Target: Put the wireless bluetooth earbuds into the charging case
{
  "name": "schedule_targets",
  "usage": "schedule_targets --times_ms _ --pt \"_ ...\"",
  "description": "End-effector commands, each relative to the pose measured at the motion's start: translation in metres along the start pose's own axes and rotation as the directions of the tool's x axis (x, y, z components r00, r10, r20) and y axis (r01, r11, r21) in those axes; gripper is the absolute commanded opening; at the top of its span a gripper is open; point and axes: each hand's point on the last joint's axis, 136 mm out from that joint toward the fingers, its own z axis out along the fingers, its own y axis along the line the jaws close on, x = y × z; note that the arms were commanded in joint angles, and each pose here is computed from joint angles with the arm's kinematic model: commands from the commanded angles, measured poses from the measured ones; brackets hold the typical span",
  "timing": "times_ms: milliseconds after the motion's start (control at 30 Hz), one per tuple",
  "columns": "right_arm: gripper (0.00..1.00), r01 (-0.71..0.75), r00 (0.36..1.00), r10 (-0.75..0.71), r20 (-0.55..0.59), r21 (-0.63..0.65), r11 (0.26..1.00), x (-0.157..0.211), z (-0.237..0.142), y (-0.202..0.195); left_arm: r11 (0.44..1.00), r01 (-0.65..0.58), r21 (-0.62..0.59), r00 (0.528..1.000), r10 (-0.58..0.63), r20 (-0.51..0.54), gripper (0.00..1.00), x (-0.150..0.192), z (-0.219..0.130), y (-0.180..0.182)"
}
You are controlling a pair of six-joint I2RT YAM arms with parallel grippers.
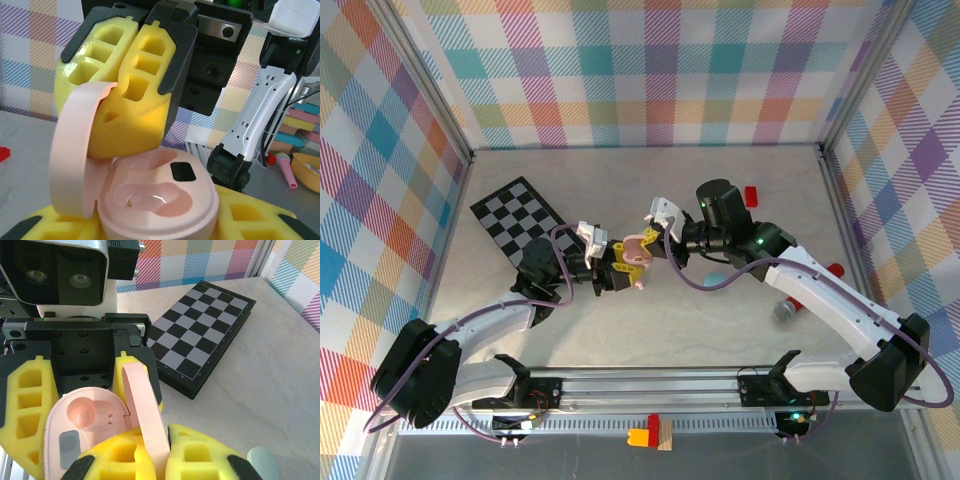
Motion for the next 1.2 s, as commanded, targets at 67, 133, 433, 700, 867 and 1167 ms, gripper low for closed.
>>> schedule_targets --times_ms 67,133,433,700,867,1167 --pt "0.01 0.025 0.998 -0.025 0.058 0.007 1.000 -0.013 -0.005 0.003 0.997 -0.068 0.034 0.997 0.066 0.041 0.38 -0.012 0.001 -0.009" --pt "0.04 0.023 0.997 -0.024 0.072 0.014 1.000 -0.016 -0.008 0.003 0.997 -0.069 0.030 0.997 0.067 0.040 0.38 -0.011 0.001 -0.009" --pt "0.50 -0.040 0.985 0.029 0.171 0.066 0.997 -0.034 -0.028 -0.003 0.994 -0.113 0.006 0.993 0.113 0.036 0.38 -0.009 -0.001 -0.006" --pt "0.63 -0.205 0.907 0.166 0.387 0.061 0.977 -0.041 -0.075 -0.010 0.990 -0.137 -0.015 0.990 0.137 0.038 0.38 -0.008 -0.003 -0.003" --pt "0.63 -0.364 0.855 0.275 0.439 0.134 0.922 -0.019 -0.095 -0.032 0.989 -0.150 -0.011 0.988 0.150 0.043 0.38 -0.011 -0.004 -0.004" --pt "0.62 -0.684 0.728 0.614 0.305 0.274 0.676 0.075 -0.072 -0.077 0.985 -0.171 -0.006 0.983 0.171 0.062 0.38 -0.017 -0.005 -0.007"
